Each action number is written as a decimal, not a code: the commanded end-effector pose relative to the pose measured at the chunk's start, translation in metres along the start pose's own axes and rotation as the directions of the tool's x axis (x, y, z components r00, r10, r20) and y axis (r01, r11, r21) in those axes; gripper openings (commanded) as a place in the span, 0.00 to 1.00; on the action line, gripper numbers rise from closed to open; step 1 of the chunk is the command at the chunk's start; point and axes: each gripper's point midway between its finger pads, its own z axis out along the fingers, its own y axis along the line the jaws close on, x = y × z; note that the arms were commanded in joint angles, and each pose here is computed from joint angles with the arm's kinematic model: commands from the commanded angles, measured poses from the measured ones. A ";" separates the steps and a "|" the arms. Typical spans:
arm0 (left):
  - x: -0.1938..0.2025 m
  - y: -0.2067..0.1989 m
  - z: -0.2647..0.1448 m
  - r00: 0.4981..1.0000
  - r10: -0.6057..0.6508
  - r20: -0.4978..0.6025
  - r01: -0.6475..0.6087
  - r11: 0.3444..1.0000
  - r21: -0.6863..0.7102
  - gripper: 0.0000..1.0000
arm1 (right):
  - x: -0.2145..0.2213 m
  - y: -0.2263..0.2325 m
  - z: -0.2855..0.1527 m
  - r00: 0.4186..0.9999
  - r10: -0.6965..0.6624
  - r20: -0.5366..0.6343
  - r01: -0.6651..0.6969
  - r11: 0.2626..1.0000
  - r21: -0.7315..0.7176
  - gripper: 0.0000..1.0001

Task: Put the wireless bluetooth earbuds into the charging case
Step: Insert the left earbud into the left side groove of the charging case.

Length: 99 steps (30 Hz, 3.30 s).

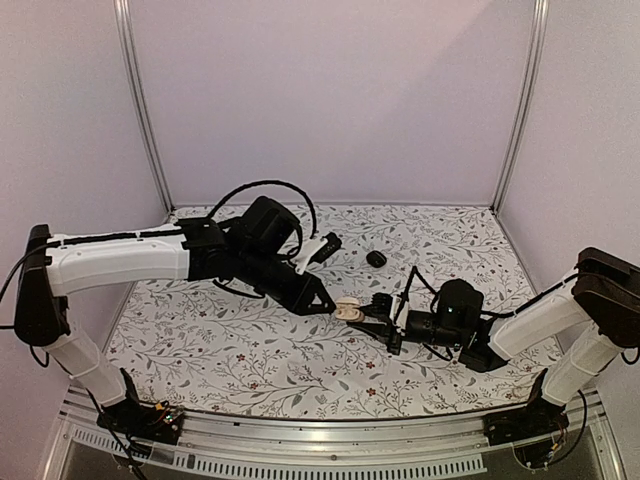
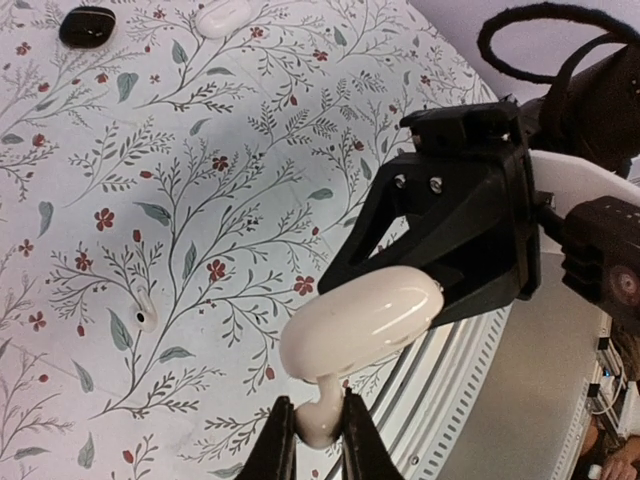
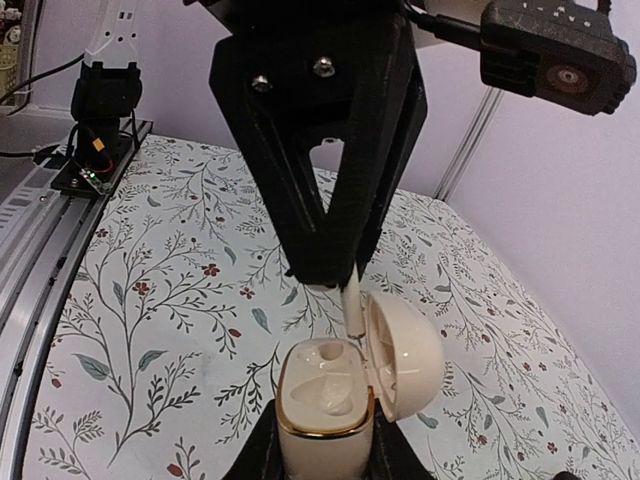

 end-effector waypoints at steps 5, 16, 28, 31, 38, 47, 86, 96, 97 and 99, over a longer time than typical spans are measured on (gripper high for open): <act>-0.004 -0.002 0.003 1.000 0.000 -0.003 0.000 1.000 0.009 0.03 | -0.023 -0.003 0.003 0.997 -0.009 0.072 0.008 1.000 0.005 0.00; 0.005 -0.001 0.001 1.000 -0.008 -0.022 0.008 1.000 0.002 0.02 | -0.025 -0.005 0.003 0.997 -0.003 0.078 0.002 1.000 0.013 0.00; 0.008 -0.004 -0.002 1.000 0.002 -0.026 -0.002 1.000 0.007 0.01 | -0.027 -0.008 0.002 0.996 0.003 0.085 -0.006 0.999 0.031 0.00; 0.009 -0.005 -0.002 1.000 0.004 -0.030 -0.004 1.000 0.011 0.01 | -0.026 -0.008 0.001 0.996 0.006 0.084 -0.009 0.999 0.033 0.00; 0.009 -0.009 0.000 0.999 0.026 -0.035 -0.026 1.000 0.005 0.00 | -0.027 -0.011 0.001 0.996 0.020 0.091 -0.024 0.999 0.045 0.00; 0.004 -0.006 -0.001 0.999 0.000 -0.032 -0.001 1.000 -0.026 0.00 | -0.030 -0.012 -0.003 0.995 0.002 0.103 -0.008 0.999 0.050 0.00; -0.039 -0.065 -0.043 0.976 0.124 0.180 -0.151 0.978 0.145 0.99 | -0.049 -0.008 -0.021 0.973 0.057 0.224 -0.059 0.998 0.000 0.00; -0.060 -0.075 -0.121 0.810 0.275 0.518 -0.336 0.942 0.026 1.00 | -0.063 -0.003 -0.035 0.944 0.148 0.295 -0.118 0.986 -0.118 0.00; -0.059 -0.073 -0.133 0.773 0.278 0.570 -0.341 0.940 0.004 1.00 | -0.066 0.001 -0.037 0.940 0.162 0.301 -0.119 0.981 -0.155 0.00; -0.054 -0.077 -0.157 0.670 0.342 0.659 -0.418 0.907 -0.046 1.00 | -0.071 0.006 -0.039 0.930 0.198 0.309 -0.134 0.967 -0.217 0.00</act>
